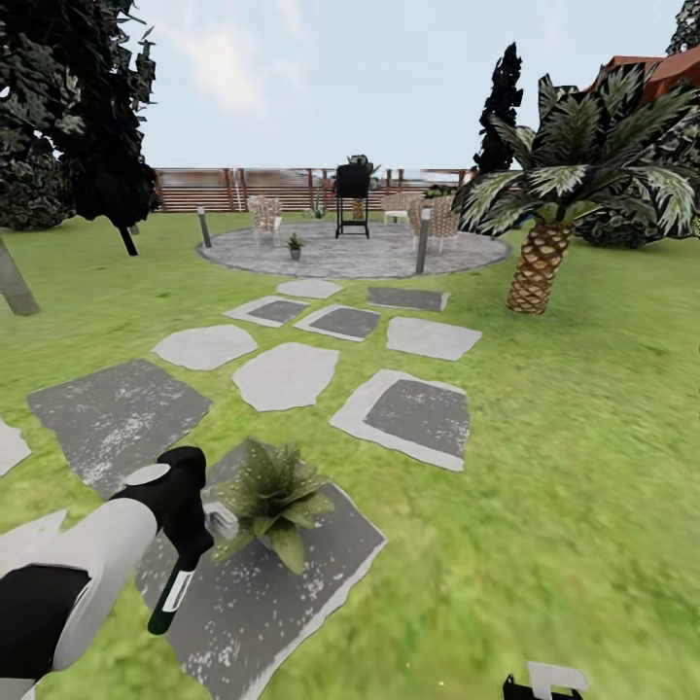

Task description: Pick up the pesticide atomizer in the garden and spray insectifuge to fully cover both potted plants in the garden.

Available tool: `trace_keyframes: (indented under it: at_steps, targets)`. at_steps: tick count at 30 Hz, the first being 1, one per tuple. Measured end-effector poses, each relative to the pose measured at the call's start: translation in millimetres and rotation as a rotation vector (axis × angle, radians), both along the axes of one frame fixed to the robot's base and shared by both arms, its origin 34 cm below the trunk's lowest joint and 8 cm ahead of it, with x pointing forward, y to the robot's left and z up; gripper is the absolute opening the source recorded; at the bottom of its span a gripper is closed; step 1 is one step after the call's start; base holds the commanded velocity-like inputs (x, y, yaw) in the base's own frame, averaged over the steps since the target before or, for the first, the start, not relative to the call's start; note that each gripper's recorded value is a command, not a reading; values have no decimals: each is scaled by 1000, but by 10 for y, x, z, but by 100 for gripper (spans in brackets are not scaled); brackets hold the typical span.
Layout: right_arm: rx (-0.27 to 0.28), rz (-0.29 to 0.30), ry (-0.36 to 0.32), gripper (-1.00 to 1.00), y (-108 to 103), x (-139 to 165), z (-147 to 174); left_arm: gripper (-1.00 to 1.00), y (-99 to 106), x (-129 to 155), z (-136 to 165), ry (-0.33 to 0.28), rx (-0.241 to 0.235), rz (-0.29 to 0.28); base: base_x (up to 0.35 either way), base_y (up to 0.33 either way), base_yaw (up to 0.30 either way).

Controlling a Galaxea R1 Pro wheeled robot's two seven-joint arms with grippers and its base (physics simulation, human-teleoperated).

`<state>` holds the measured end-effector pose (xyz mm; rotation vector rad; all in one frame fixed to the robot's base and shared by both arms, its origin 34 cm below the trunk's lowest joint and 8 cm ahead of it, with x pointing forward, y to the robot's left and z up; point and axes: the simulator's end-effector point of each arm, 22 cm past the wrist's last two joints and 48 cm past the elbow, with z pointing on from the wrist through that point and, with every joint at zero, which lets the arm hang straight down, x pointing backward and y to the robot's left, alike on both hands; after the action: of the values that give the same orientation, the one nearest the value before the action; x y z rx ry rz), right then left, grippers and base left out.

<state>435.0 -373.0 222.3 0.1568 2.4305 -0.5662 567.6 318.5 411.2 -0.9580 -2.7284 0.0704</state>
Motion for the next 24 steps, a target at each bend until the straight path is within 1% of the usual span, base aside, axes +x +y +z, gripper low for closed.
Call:
trace_keyframes:
  at_steps: [5,10,12,16,19,24]
  targets:
    - [0,0,0,100,0,-2,-1,-100,0,2,0,0,0,0,-26,-271,1]
    - [1,0,0,100,8,0,-3,-100,13,3,-1,-1,2,1,-151,-253,11]
    - [1,1,1,100,11,0,-4,-100,53,3,1,-2,8,3,-211,-216,169]
    - [2,1,0,100,13,1,-4,-100,157,32,-8,-20,37,2,-168,-205,255]
    - [2,0,0,100,12,2,-1,-100,164,36,-9,-22,41,1,54,-247,186]
    - [2,0,0,100,12,0,-1,-100,169,36,-8,-23,43,3,141,-262,26]
